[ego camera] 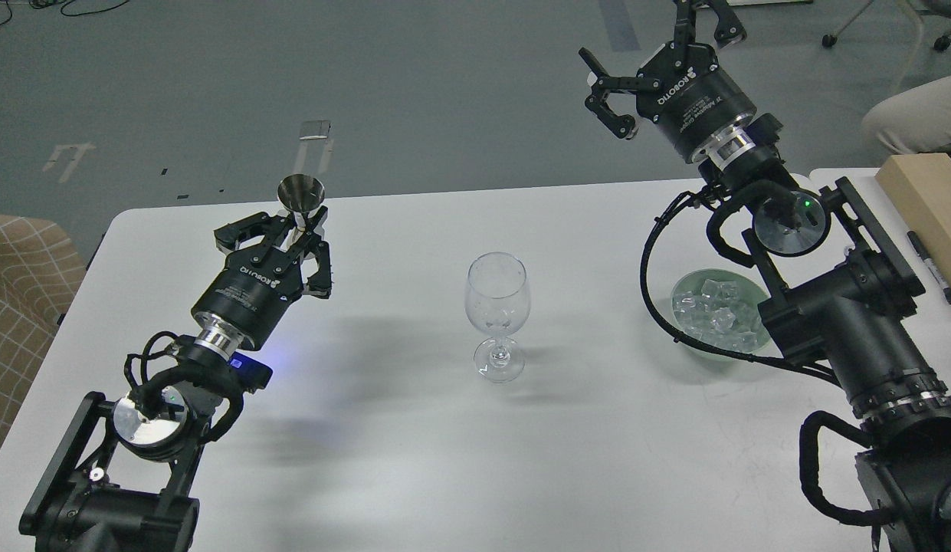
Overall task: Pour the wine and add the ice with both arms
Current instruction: 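Carry the jigger with the left gripper toward the wine glass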
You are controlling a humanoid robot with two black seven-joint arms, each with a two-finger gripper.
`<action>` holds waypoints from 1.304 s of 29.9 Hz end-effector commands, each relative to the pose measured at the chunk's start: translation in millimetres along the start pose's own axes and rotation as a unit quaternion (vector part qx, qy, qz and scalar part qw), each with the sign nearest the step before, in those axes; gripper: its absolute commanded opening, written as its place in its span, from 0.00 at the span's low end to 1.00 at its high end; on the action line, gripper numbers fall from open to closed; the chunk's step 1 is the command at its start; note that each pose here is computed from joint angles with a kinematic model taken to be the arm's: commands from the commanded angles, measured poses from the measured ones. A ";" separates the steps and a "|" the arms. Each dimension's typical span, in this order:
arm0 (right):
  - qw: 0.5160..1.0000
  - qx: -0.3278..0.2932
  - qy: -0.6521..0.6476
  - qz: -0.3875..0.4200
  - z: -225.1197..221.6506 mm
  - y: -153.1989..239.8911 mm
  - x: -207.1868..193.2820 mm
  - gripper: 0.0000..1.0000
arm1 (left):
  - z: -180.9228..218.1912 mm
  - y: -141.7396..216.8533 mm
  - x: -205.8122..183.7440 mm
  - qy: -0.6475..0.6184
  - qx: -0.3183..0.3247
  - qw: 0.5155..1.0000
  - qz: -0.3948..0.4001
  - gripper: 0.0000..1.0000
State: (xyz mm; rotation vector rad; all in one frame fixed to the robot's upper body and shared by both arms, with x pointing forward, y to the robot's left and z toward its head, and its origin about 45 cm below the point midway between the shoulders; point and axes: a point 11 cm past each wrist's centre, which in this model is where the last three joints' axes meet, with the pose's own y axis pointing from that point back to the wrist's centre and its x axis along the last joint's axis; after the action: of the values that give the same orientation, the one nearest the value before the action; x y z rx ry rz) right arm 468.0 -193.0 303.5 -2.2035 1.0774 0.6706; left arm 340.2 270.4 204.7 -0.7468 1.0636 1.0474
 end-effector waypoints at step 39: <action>1.000 0.000 -0.001 0.002 0.2 0.7 1.1 1.00 | -47.0 -31.2 -40.7 -0.050 0.117 0.990 -0.056 0.10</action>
State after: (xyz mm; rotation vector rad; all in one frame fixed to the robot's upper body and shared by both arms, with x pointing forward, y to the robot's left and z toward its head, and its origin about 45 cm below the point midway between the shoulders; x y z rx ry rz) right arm 467.8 -193.5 301.8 -2.2024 1.0809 0.6746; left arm 348.6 207.1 225.7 -0.5590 1.0335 0.8460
